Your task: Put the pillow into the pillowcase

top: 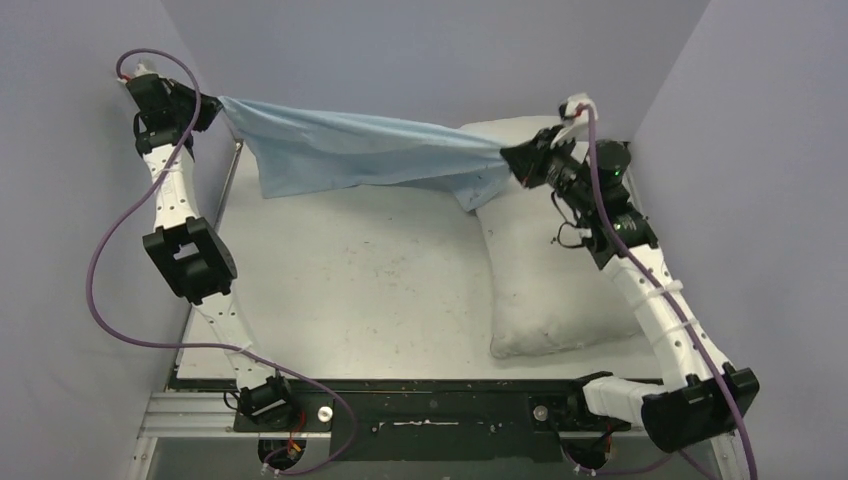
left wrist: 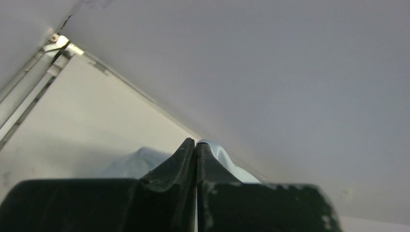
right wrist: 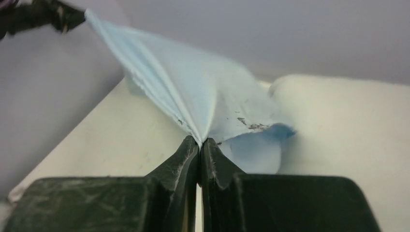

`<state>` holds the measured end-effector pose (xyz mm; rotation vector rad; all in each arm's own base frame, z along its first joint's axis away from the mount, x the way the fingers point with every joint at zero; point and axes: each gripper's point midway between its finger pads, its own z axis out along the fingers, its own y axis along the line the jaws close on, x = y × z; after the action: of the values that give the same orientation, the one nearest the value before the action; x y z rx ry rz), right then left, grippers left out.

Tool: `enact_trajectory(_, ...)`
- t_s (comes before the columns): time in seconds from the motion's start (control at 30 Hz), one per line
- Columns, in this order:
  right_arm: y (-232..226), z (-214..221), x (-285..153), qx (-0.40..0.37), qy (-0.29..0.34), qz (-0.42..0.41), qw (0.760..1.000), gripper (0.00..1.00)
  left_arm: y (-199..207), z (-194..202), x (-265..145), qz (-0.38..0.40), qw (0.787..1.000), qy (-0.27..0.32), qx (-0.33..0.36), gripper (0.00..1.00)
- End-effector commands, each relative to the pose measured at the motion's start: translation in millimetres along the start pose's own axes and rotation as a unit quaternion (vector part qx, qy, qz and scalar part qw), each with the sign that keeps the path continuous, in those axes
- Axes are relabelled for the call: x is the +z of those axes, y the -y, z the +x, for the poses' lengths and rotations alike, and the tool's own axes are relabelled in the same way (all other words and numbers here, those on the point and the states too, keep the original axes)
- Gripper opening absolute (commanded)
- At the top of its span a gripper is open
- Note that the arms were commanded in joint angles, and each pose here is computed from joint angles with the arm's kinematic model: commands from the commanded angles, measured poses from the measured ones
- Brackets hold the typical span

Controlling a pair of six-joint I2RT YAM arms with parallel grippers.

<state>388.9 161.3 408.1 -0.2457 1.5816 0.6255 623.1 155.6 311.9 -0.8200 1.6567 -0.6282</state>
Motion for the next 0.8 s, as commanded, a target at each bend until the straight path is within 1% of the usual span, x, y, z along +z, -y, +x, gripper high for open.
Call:
enact_trajectory(0.0,-61.4,86.9,-35.4,-0.006,-0.087,-0.093,0.992,0.00,-71.0,10.5,-23.1,-0.107,0.994,-0.034,-0.005,0.00)
enact_trajectory(0.07,-75.8,135.8,-50.0,0.001,-0.141,-0.111,0.984,0.00,-99.2,28.3,-27.5,-0.135,0.989,-0.061,-0.009,0.00)
enact_trajectory(0.17,-83.1,203.2,-72.5,0.008,-0.217,-0.108,0.970,0.00,-129.8,53.5,-36.6,-0.175,0.980,-0.093,0.000,0.00)
enact_trajectory(0.3,-91.1,263.1,-98.6,0.009,-0.292,-0.108,0.950,0.03,-149.3,82.0,-48.1,-0.196,0.972,-0.127,0.014,0.21)
enact_trajectory(0.4,-100.0,293.0,-112.9,0.001,-0.337,-0.113,0.935,0.06,-146.5,90.4,-55.6,-0.200,0.971,-0.130,0.032,0.35)
enact_trajectory(0.5,-109.5,303.7,-118.6,0.001,-0.361,-0.121,0.925,0.12,-129.2,95.1,-61.6,-0.194,0.971,-0.127,0.057,0.44)
enact_trajectory(0.6,-123.9,296.5,-118.1,0.004,-0.364,-0.139,0.921,0.21,-104.9,106.0,-67.1,-0.184,0.970,-0.130,0.091,0.47)
enact_trajectory(0.63,-128.5,290.5,-117.2,0.008,-0.359,-0.145,0.922,0.25,-96.2,111.0,-69.5,-0.182,0.969,-0.133,0.101,0.47)
enact_trajectory(0.67,-131.5,282.4,-115.7,0.013,-0.351,-0.146,0.925,0.33,-86.8,117.3,-71.2,-0.177,0.968,-0.137,0.112,0.47)
enact_trajectory(0.77,-133.8,253.4,-110.8,0.025,-0.318,-0.130,0.939,0.48,-55.0,142.5,-79.6,-0.162,0.963,-0.150,0.153,0.50)
